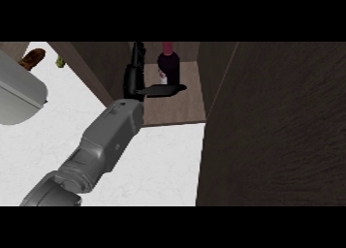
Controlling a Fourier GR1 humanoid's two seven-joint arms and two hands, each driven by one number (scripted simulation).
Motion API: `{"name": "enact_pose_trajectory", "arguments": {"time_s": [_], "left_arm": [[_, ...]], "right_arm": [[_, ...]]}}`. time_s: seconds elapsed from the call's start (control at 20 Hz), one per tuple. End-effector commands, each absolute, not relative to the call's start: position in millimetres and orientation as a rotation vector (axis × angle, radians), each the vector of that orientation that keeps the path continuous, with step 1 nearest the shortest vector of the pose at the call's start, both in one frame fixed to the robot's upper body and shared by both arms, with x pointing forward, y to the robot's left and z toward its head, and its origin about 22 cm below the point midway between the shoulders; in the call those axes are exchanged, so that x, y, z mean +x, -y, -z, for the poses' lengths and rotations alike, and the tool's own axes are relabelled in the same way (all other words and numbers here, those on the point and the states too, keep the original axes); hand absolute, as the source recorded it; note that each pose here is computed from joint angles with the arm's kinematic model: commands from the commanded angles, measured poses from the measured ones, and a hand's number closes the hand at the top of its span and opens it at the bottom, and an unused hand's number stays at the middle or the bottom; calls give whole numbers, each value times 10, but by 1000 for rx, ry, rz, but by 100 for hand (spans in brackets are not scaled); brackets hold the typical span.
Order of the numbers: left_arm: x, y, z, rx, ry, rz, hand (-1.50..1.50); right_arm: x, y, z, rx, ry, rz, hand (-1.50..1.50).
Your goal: Pick up the wine, place it into the cabinet and close the cabinet
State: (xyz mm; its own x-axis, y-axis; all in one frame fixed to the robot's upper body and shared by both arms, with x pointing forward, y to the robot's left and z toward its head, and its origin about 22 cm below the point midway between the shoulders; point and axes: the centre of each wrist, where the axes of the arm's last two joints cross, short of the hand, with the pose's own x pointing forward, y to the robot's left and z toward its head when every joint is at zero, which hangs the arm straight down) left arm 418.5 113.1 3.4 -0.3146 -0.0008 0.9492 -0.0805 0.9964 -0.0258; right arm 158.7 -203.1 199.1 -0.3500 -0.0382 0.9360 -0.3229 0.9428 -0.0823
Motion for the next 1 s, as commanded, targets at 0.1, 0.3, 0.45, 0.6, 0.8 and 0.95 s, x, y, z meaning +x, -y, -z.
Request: {"name": "enact_pose_trajectory", "arguments": {"time_s": [0.1, 0.3, 0.45, 0.6, 0.8, 0.95], "left_arm": [[4076, -1244, 173, -3, 1865, -178, -150], [4122, -1193, 77, -25, 1851, -184, -150], [4047, -1241, 201, -39, 1857, -206, -150], [4038, -1211, 183, -51, 1851, -208, -150], [3837, -1258, 427, -53, 1830, -200, -150], [3855, -1022, 200, -67, 1849, -176, -150]], "right_arm": [[1507, 2078, -2009, 295, 1925, -316, -150], [1524, 2013, -1931, 289, 1902, -297, -150], [1494, 1955, -2006, 306, 1914, -309, -150], [1541, 1941, -1933, 293, 1902, -300, -150], [1552, 2044, -1947, 306, 1910, -290, -150], [1330, 2061, -2009, 285, 1906, -287, -150]]}}
